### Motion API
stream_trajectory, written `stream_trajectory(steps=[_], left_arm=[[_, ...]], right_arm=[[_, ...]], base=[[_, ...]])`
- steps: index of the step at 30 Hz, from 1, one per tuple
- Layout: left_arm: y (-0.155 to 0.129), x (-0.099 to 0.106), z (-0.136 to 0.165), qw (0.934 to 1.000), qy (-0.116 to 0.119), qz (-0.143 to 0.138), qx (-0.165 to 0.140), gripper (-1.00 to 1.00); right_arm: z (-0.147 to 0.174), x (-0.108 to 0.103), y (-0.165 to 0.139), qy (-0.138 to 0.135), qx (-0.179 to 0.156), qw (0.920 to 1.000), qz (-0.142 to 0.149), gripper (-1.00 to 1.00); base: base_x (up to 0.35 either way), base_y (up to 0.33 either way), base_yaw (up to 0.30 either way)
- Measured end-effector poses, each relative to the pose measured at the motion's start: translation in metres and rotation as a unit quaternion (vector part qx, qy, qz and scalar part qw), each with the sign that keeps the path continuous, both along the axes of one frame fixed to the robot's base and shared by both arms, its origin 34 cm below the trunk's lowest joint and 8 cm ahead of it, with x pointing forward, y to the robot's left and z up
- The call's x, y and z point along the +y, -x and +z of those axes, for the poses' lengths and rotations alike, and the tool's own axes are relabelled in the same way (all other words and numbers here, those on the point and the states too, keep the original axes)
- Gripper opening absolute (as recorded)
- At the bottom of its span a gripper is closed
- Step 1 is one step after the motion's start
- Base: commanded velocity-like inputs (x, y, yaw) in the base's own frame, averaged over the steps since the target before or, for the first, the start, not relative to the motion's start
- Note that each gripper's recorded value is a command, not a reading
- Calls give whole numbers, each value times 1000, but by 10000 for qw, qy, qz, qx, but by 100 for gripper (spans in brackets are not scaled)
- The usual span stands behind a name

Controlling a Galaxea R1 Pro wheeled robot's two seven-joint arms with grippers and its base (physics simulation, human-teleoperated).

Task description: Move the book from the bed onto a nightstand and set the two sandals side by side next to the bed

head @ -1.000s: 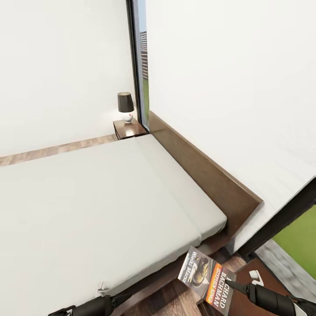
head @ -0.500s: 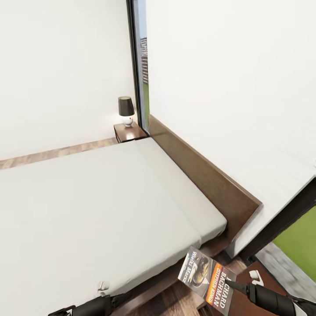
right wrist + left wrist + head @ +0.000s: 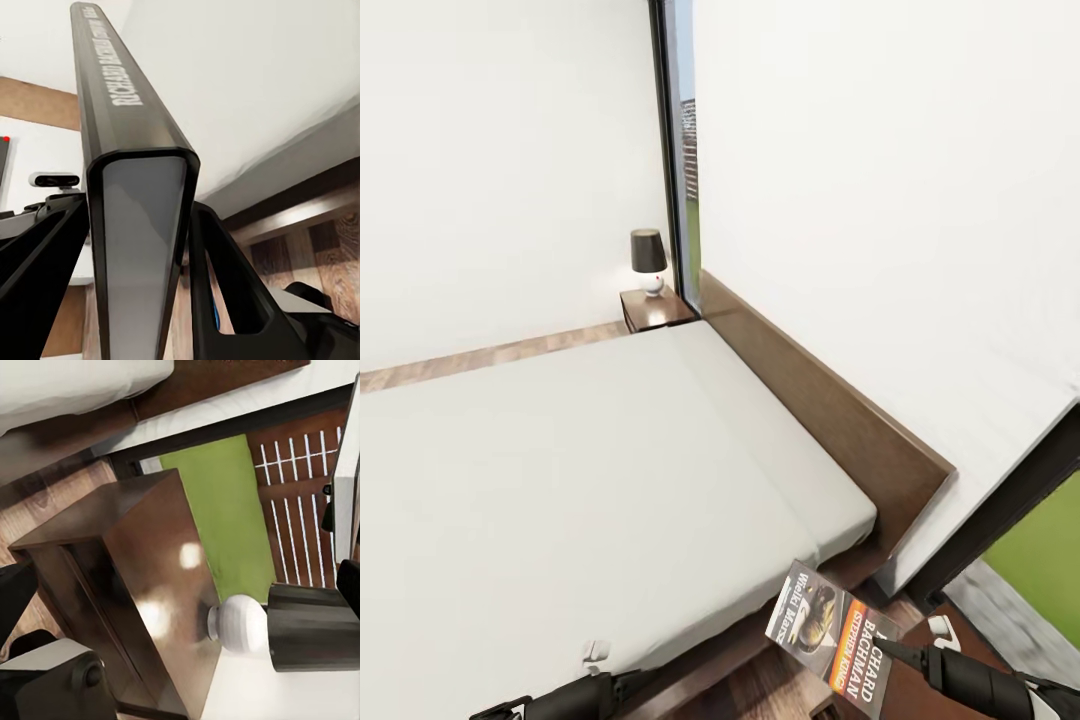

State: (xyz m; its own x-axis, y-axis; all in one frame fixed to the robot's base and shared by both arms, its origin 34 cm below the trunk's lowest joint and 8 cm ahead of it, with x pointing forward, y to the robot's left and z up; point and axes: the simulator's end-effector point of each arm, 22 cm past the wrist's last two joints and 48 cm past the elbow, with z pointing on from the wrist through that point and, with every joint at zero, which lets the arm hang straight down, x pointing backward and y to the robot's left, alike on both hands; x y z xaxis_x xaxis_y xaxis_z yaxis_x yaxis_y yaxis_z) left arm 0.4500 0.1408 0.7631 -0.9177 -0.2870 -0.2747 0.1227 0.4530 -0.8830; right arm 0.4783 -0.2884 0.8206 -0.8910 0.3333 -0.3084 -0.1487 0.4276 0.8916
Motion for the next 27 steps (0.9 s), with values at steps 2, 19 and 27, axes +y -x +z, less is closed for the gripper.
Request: stream_trajectory(steps=[2,19,27], left_arm=[[-1,0,1,10000,0,0,-16,100],[-7,-3,10,9999,1,-2,-143,100],[7,-4,-5,9995,-287,83,-55,100]], right_arm=[[1,0,0,1,-13,10000,2,-100],[9,1,-5,24,-131,9999,-1,-100],[-27,21,-11,647,104,9977,-172,-100]], base=[[0,0,0],[0,0,0],[0,0,0]])
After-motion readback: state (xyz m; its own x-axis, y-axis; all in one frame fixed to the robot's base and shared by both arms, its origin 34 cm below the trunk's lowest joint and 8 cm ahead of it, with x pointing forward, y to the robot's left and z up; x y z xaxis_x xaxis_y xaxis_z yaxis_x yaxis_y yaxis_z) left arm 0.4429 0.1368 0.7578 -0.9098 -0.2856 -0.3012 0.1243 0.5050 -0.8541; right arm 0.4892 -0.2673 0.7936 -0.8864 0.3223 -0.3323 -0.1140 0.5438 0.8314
